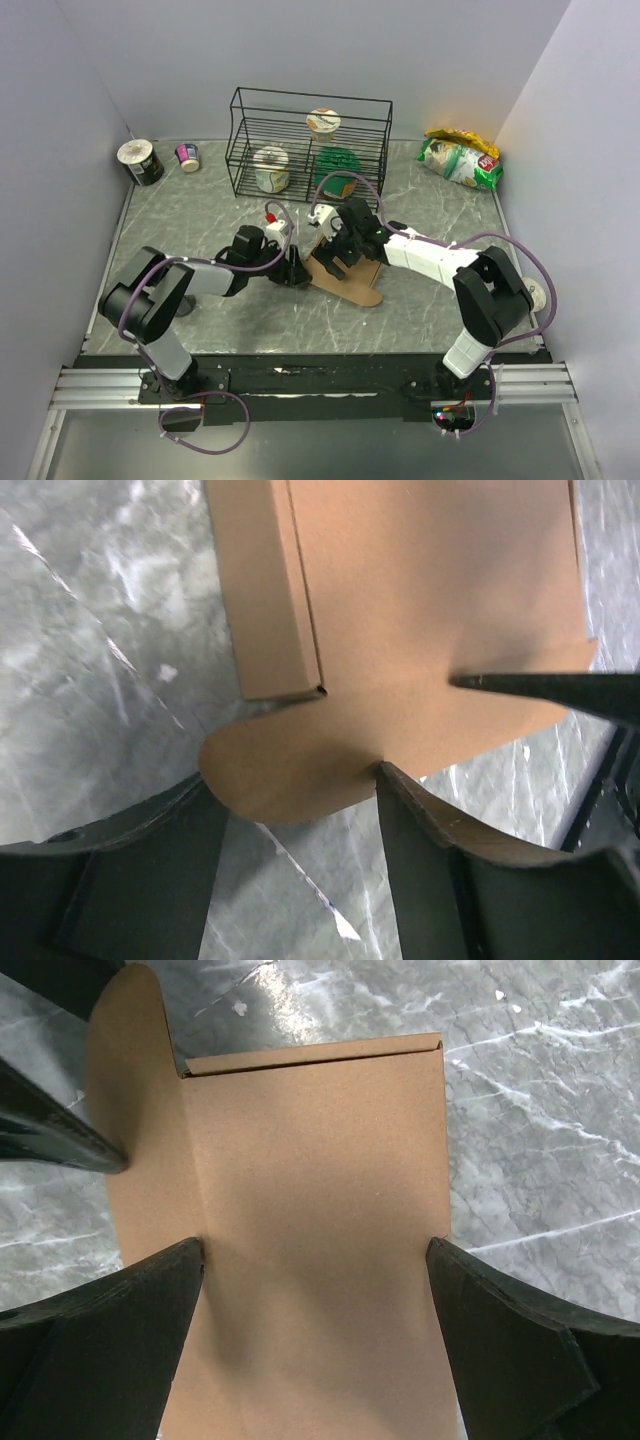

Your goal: Fold the paper box

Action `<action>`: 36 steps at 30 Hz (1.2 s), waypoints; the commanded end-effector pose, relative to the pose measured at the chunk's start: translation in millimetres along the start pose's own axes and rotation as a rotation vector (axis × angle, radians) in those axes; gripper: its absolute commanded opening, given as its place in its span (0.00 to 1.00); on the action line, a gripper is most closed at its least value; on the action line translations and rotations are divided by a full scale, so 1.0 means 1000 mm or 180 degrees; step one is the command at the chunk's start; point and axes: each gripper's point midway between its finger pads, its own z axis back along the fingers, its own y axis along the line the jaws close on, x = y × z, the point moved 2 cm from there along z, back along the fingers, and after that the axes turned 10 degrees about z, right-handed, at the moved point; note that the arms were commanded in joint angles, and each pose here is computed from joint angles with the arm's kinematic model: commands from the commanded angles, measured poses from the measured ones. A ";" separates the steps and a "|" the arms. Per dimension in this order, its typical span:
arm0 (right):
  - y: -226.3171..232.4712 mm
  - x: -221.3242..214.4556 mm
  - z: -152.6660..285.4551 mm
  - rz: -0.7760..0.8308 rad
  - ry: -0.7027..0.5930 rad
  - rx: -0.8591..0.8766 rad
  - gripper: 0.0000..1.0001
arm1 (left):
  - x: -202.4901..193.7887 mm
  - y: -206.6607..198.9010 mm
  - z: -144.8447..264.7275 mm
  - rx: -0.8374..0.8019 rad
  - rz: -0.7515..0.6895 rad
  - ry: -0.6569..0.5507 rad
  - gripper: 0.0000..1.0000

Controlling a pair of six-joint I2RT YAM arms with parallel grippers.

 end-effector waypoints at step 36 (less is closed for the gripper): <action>-0.004 -0.022 0.011 -0.0151 0.0391 -0.0494 0.83 | 0.074 -0.051 0.055 0.0027 -0.0335 -0.1312 0.93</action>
